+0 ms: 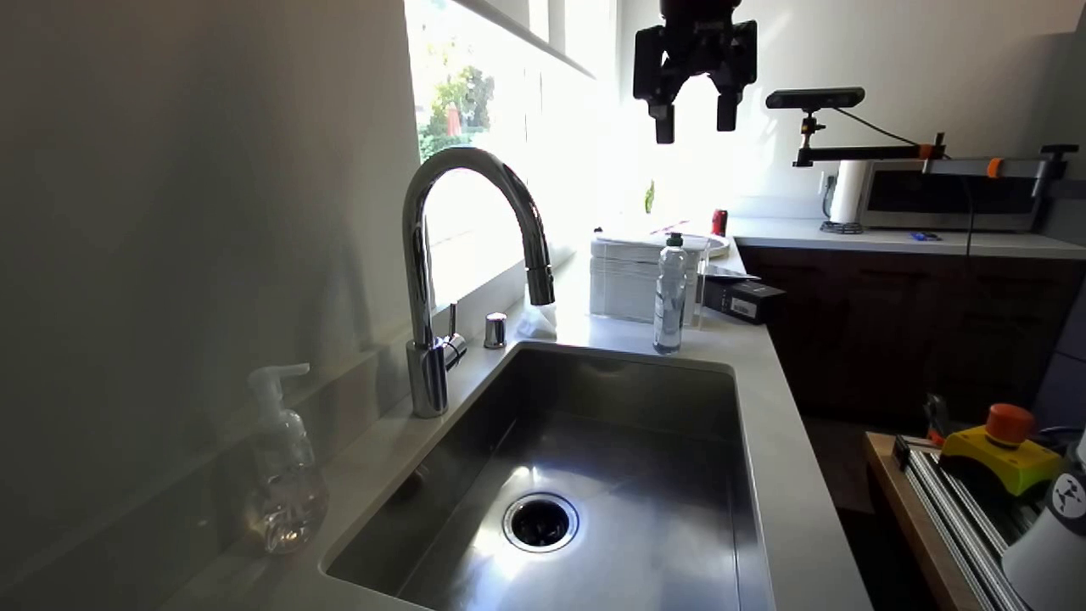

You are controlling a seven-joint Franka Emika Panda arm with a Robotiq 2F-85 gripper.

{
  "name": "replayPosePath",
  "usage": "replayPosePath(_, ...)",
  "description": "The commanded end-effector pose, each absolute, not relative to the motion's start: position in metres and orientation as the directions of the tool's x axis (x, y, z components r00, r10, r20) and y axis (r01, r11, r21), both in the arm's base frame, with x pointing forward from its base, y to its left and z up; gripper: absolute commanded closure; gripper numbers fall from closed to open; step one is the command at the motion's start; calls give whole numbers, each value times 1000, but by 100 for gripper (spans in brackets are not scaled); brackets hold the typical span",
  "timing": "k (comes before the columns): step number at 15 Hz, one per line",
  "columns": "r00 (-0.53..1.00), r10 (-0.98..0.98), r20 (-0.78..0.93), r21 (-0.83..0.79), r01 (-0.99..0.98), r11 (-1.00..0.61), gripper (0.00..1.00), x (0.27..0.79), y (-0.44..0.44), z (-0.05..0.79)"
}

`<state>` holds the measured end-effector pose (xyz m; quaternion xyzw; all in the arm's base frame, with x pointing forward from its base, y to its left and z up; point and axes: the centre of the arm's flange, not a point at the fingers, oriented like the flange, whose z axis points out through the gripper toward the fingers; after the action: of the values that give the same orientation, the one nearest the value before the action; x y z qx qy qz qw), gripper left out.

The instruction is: Open the cap of the bottle

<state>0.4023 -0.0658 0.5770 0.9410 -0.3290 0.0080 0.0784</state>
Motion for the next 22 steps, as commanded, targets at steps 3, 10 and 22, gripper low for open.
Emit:
replayPosePath(3, 836, -539, 105, 30, -545, -838, 0, 399, -104, 574)
replayPosePath(10, 881, -452, 143, -41, -451, -892, 0, 391, -155, 567)
replayPosePath(22, 845, -515, 145, -20, -518, -855, 0, 363, -233, 563)
